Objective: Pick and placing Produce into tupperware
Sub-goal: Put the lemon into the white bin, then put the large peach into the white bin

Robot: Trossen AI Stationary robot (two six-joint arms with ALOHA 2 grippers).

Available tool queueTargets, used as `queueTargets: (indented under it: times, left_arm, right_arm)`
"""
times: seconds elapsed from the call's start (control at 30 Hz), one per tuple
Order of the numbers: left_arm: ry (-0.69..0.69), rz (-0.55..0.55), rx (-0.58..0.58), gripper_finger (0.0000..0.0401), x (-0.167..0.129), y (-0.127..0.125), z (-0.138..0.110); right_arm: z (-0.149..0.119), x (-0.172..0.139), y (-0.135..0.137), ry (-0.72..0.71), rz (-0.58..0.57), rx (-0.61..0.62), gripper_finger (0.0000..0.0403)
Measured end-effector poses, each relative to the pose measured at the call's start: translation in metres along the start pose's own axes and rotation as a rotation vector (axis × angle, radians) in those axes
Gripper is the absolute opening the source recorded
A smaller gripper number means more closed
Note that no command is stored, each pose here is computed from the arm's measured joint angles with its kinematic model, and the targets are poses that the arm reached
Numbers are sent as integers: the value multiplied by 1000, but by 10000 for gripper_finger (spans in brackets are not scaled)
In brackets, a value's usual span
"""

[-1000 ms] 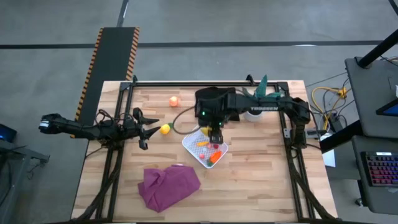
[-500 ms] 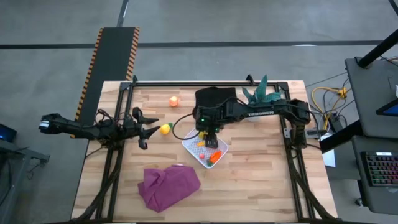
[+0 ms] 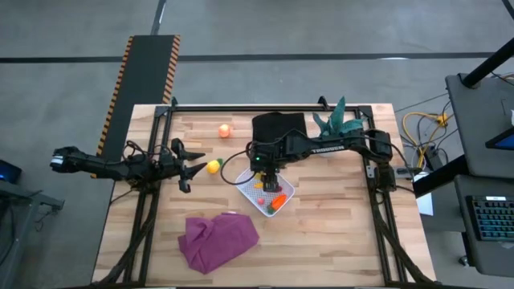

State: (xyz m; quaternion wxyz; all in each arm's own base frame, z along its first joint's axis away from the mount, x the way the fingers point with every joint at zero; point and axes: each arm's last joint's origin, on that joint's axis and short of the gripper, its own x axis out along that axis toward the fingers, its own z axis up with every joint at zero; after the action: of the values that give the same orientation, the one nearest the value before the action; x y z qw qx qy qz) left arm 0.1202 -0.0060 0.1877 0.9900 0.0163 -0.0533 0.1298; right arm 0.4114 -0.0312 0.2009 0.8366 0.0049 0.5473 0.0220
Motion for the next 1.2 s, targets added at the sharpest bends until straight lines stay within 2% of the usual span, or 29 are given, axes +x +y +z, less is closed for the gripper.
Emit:
queueTargets:
  times: [0.17,0.47,0.63,0.87,0.97,1.1,1.2]
  left_arm:
    - [1,0,-1,142,0,0,0]
    - [1,0,-1,142,0,0,0]
    - [2,0,-1,142,0,0,0]
    - [3,-1,0,142,0,0,-1]
    - [3,0,0,142,0,0,-1]
    - [4,0,0,142,0,0,-1]
    - [4,0,1,142,0,0,-1]
  right_arm:
    - [0,0,-2,1,-26,-5,191]
    - [0,-3,-2,-6,-27,-17,251]
    - [3,-9,-2,-38,-28,-17,269]
    - [15,-56,0,-258,-17,-64,246]
    - [12,-79,1,-355,-18,-97,231]
    - [-11,-112,4,-464,-39,-122,213]
    - [-41,-129,8,-537,-56,-125,197]
